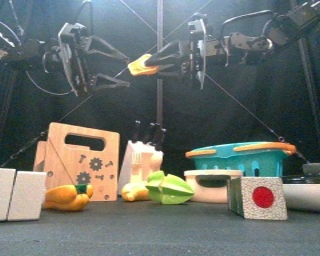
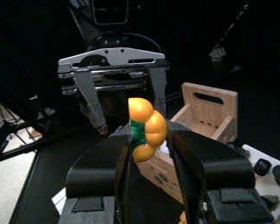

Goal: Drop squash half near other squash half

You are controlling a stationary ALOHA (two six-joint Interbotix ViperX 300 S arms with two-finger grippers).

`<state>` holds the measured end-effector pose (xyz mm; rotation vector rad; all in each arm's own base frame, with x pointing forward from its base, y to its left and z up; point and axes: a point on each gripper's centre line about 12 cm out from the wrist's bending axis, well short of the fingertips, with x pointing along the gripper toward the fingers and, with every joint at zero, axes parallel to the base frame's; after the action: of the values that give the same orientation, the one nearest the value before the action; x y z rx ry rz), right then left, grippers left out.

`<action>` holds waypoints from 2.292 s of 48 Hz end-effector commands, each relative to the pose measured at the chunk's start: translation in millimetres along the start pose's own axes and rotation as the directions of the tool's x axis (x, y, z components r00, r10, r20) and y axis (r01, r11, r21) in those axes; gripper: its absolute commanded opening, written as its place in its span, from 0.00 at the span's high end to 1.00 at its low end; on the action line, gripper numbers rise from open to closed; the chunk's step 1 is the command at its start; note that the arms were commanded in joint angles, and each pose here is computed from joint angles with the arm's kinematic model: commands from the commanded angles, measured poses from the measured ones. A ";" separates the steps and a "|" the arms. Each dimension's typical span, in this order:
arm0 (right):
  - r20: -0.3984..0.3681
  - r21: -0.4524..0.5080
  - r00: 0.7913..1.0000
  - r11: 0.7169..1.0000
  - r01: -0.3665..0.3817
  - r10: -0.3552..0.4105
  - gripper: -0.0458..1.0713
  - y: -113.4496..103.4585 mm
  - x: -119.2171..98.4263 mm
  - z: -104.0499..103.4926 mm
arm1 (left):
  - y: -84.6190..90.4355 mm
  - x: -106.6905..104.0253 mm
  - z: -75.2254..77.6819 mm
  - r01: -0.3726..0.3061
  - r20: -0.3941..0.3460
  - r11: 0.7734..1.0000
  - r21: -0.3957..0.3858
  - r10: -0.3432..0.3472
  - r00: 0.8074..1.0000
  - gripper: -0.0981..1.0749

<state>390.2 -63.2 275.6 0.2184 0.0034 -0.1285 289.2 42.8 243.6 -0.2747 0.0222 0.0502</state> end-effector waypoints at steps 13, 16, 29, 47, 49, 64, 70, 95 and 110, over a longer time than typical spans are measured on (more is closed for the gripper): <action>-0.208 -0.267 0.957 0.930 -0.253 0.200 0.40 51.6 23.1 -48.1 | -1.1 -38.0 -0.4 -0.053 0.005 0.997 -0.051 0.054 0.999 0.10; -0.264 -0.309 0.938 0.902 -0.301 0.223 0.40 64.2 32.6 -60.7 | -2.2 -42.8 -7.5 -0.064 -0.040 0.997 -0.045 0.062 0.997 0.10; -0.444 -0.454 0.877 0.797 -0.398 0.185 0.40 93.4 75.2 -100.1 | -9.4 -52.1 -31.3 -0.031 -0.156 0.999 0.022 0.034 0.987 0.10; -0.539 -0.585 0.842 0.704 -0.403 0.034 0.40 100.6 116.3 -124.7 | -7.1 -57.4 -41.8 -0.038 -0.184 0.999 0.020 0.041 0.982 0.10; -0.544 -0.591 0.839 0.696 -0.409 0.031 0.40 101.4 116.4 -127.0 | -7.0 -57.9 -42.2 -0.039 -0.185 0.999 0.018 0.042 0.982 0.10; -0.575 -0.629 0.818 0.643 -0.437 -0.006 0.39 109.1 116.1 -140.3 | -6.9 -58.1 -42.6 -0.039 -0.185 0.999 0.017 0.042 0.982 0.10; -0.578 -0.642 0.816 0.627 -0.440 -0.019 0.39 107.7 118.7 -143.2 | -6.6 -58.7 -43.8 -0.041 -0.189 0.999 0.017 0.043 0.981 0.10; -0.585 -0.669 0.808 0.602 -0.436 -0.065 0.37 102.4 117.0 -142.5 | -5.3 -60.5 -46.7 -0.046 -0.196 0.999 0.014 0.048 0.980 0.10; -0.589 -0.675 0.805 0.588 -0.446 -0.065 0.30 106.4 113.4 -142.9 | -4.1 -61.1 -49.3 -0.054 -0.213 0.998 0.016 0.057 0.975 0.10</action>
<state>516.4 53.7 134.6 -0.6736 0.6826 0.1955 225.4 22.2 196.3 -0.2697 0.2483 0.0758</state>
